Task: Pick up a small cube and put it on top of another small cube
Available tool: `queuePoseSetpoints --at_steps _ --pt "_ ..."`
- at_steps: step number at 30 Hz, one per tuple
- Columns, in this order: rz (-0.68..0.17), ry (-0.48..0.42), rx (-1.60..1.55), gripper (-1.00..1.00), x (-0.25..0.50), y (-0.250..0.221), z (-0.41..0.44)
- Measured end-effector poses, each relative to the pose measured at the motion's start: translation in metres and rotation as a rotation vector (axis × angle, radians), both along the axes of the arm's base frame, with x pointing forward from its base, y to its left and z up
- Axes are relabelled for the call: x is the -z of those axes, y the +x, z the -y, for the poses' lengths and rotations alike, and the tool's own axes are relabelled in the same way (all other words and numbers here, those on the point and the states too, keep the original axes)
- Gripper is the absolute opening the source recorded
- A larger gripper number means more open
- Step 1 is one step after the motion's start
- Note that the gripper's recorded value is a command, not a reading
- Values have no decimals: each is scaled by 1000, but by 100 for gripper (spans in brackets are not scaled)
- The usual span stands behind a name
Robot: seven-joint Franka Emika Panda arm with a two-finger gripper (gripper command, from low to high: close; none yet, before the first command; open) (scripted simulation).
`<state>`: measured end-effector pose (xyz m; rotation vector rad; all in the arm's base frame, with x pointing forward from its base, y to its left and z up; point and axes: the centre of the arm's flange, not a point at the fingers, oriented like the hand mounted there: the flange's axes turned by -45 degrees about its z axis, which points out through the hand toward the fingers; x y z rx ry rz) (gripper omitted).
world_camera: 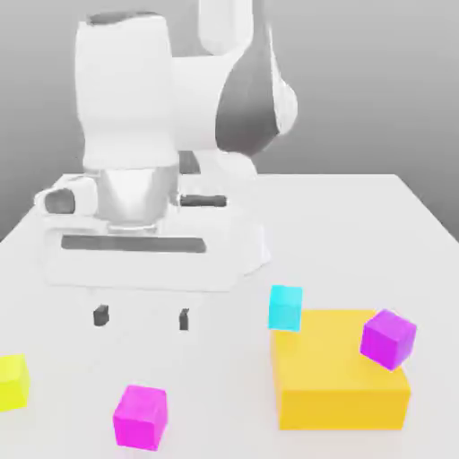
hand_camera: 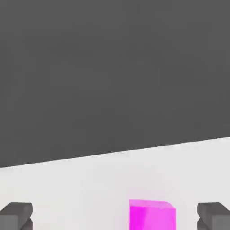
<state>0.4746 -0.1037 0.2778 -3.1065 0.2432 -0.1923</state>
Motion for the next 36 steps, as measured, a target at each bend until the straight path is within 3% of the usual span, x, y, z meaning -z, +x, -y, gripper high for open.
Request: queuePoseSetpoints --at_steps 4,8,9,16,21,26,31,36 --pt "-105 -8 18 0 70 -20 12" --pt "-123 -10 20 0 123 -23 15" --pt "-124 -9 21 -100 135 -24 15" --pt "-125 -9 21 -100 139 -24 15" --pt "-124 -8 15 -100 86 -24 12" --pt "-119 11 -306 -100 35 -13 -114" --pt "-115 -28 -776 -100 -31 -62 -285" --pt "-112 -64 -911 -100 -10 -89 -325"
